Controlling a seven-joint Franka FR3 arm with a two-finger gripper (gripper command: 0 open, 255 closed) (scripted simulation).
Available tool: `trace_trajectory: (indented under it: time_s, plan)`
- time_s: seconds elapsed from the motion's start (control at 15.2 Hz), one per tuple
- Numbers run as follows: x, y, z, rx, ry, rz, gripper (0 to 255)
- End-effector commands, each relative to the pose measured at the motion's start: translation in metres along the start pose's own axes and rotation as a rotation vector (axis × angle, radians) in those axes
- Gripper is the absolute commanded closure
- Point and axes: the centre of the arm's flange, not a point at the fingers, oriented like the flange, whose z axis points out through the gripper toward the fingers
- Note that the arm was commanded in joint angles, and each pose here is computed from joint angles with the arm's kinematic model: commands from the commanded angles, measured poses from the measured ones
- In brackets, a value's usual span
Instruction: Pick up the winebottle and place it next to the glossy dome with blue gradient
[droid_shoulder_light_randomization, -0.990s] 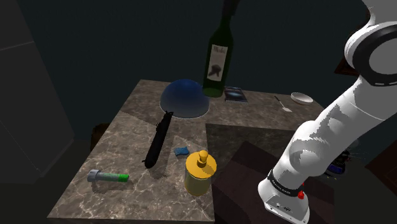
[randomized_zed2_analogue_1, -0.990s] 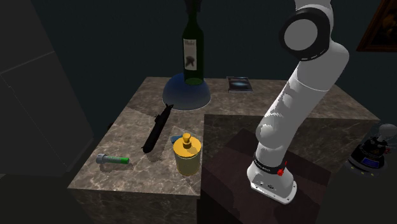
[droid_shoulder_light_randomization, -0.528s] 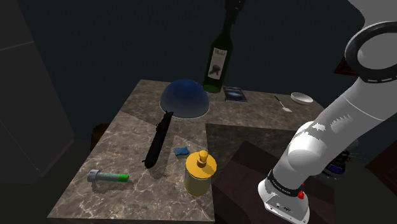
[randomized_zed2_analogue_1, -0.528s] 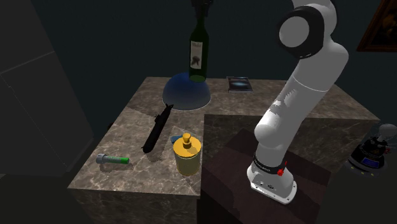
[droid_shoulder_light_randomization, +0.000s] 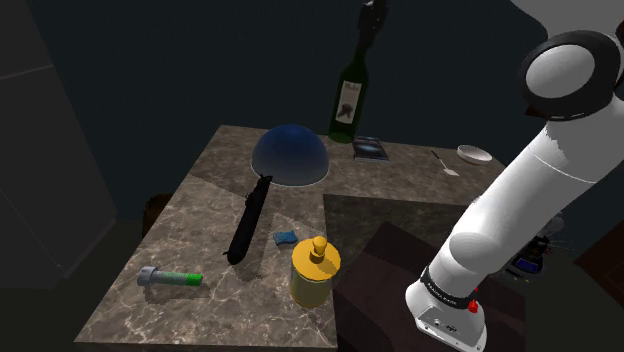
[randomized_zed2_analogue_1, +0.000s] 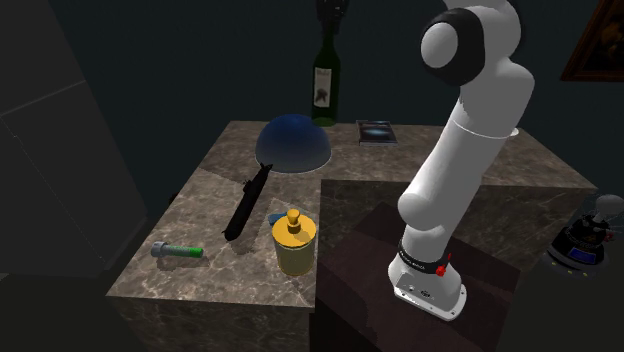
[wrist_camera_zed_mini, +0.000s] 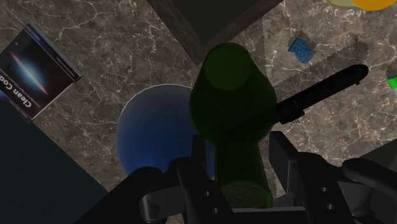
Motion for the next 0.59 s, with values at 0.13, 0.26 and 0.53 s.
trace_trajectory:
  time_s: [0.13,0.26,0.53]
  plan:
    - [0.012,0.048,0.017,-0.001,0.001,-0.001,255]
    - [0.018,0.072,0.026,-0.001,0.001,-0.001,255]
    - [0.029,0.120,0.044,-0.001,0.001,-0.001,255]
